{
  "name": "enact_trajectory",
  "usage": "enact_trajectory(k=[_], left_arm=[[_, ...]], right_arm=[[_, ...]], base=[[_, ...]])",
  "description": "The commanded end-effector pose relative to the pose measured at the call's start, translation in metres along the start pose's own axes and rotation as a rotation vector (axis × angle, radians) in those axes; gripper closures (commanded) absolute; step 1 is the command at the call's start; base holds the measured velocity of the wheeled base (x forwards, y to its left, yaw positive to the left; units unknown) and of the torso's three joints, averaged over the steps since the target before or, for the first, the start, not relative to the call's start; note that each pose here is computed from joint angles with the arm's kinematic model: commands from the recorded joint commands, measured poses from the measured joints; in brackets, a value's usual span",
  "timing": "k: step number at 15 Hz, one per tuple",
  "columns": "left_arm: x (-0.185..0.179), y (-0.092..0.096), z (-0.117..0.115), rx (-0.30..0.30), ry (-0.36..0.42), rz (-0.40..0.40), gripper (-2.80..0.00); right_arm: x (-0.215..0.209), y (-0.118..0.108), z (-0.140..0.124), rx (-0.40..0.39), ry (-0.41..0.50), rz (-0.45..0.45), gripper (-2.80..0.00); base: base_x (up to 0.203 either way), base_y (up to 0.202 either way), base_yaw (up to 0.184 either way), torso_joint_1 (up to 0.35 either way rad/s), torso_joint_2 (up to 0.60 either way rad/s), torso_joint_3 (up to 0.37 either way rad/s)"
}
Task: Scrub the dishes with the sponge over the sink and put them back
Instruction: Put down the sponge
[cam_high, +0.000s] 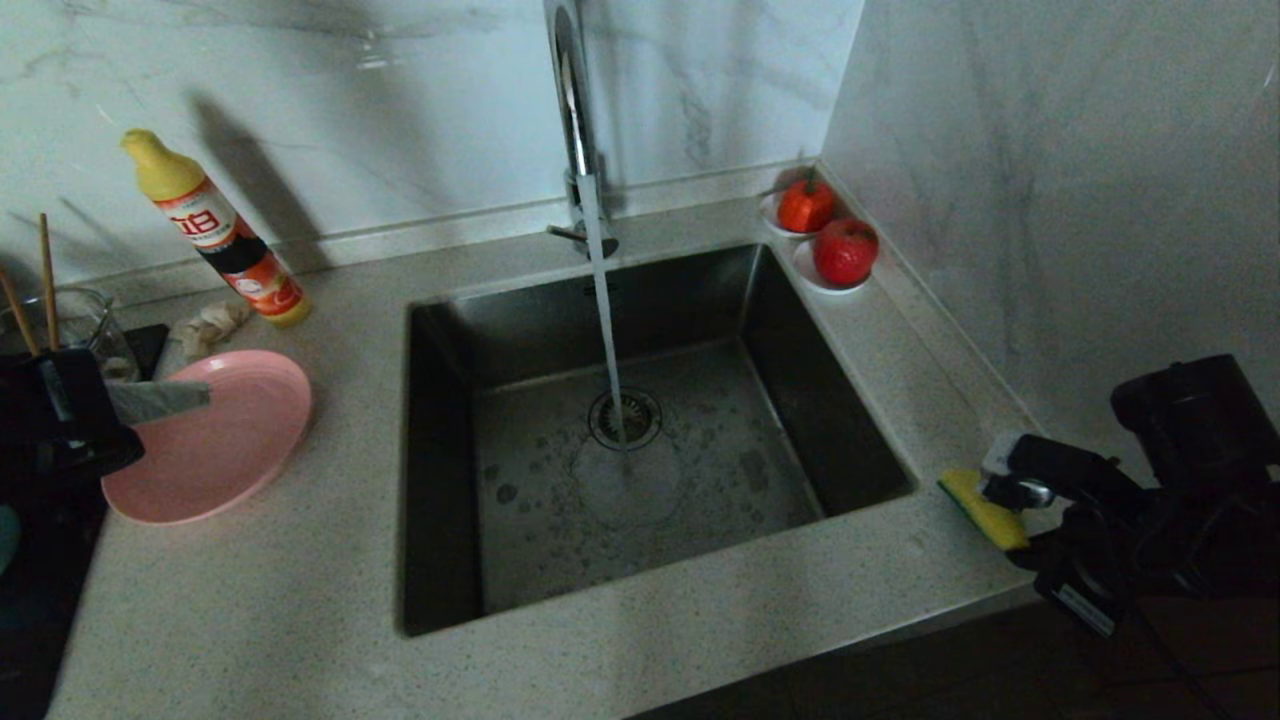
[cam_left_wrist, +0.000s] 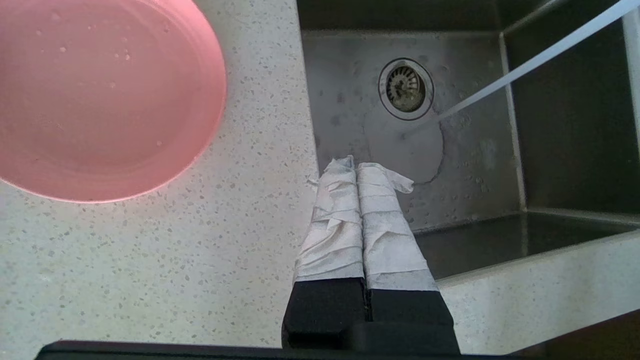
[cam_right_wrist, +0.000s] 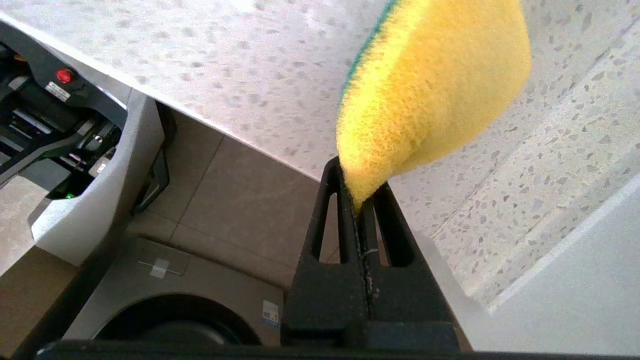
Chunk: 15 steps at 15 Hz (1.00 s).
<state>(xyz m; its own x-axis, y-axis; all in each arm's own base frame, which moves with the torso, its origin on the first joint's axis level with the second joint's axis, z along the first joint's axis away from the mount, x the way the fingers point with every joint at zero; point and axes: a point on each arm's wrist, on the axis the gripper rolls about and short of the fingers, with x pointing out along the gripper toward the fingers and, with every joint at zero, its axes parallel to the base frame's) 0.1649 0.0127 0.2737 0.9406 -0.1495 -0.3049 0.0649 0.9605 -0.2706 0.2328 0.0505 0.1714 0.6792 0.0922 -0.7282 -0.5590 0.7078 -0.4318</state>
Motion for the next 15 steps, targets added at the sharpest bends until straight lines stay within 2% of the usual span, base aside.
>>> enact_trajectory(k=[1,7,15], left_arm=[[0.002,0.001,-0.001,-0.017,0.007,0.001,0.0],[0.003,0.001,0.001,-0.052,0.006,0.0,0.0],[0.004,0.002,-0.004,-0.091,0.025,-0.001,0.0]], right_arm=[[0.012,-0.006,-0.003,0.014,0.034,0.0,0.0],[0.026,-0.027,0.004,0.046,-0.004,-0.067,0.0],[0.037,-0.027,0.022,0.024,-0.027,-0.054,0.0]], base=[[0.0,0.0,0.0,0.0,0.0,0.0],[0.0,0.0,0.0,0.0,0.0,0.0],[0.0,0.0,0.0,0.0,0.0,0.0]])
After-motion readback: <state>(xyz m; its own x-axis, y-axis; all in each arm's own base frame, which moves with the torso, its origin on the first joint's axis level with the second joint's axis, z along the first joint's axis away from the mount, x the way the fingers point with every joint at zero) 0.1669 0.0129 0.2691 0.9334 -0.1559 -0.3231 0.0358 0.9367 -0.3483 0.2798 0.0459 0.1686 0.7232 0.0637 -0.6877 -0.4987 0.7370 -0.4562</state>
